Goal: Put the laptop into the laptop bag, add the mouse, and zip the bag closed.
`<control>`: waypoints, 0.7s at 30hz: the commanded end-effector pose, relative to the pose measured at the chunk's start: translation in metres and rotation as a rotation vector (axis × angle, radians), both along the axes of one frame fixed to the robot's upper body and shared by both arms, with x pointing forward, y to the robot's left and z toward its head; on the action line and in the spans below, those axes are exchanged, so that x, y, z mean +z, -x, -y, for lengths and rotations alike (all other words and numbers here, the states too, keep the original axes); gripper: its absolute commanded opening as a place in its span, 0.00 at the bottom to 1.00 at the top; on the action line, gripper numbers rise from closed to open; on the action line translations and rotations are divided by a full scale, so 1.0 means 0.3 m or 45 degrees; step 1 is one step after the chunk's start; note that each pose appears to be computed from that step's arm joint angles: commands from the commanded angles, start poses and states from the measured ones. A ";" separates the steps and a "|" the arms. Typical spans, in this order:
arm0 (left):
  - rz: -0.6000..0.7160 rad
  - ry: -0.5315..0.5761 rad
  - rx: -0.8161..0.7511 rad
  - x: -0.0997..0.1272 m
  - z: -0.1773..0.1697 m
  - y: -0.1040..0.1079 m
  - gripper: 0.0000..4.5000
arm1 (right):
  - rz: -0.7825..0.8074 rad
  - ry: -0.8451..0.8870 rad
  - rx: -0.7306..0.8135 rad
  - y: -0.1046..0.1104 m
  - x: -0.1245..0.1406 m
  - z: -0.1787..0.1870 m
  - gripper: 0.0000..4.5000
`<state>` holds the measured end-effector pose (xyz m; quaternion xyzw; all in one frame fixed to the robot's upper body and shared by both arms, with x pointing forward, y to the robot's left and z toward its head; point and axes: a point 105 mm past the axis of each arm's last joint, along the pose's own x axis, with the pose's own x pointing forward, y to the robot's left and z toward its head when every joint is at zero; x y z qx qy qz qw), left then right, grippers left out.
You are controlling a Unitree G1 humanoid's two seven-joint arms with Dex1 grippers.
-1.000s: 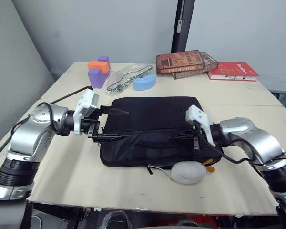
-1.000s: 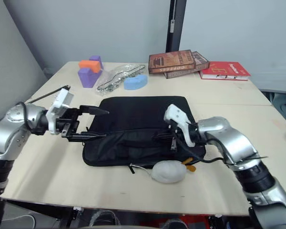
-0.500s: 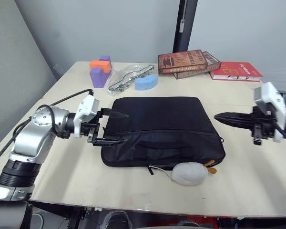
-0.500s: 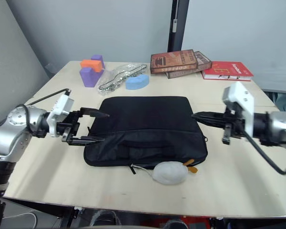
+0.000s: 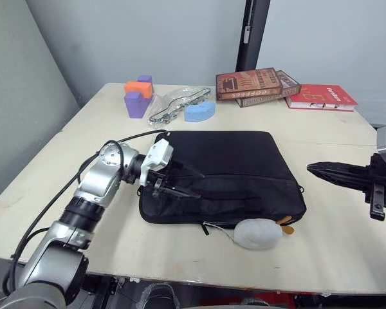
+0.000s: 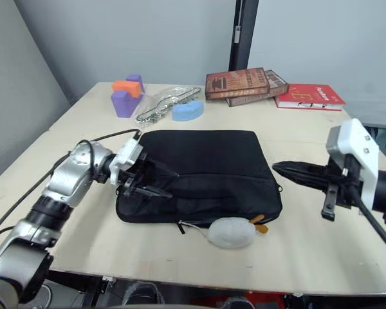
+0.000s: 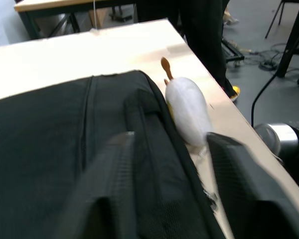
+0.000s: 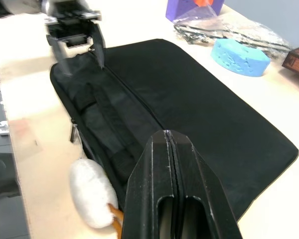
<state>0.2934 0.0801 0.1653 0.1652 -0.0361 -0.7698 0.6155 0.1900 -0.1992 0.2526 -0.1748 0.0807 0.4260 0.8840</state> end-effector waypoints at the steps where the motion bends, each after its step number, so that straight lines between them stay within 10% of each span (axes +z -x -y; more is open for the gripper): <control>1: 0.040 -0.024 -0.093 -0.018 0.027 -0.008 0.16 | 0.047 0.025 -0.011 0.023 0.031 -0.009 0.00; 6: 0.083 -0.016 -0.103 -0.062 0.077 -0.049 0.00 | 0.032 0.028 0.001 0.046 0.045 -0.019 0.18; 17: 0.100 -0.150 -0.106 -0.190 0.117 -0.079 0.00 | -0.136 0.089 0.171 0.082 -0.025 -0.098 0.99; 21: 0.117 -0.170 -0.092 -0.203 0.114 -0.089 0.00 | -0.147 0.060 0.184 0.049 -0.058 -0.119 0.99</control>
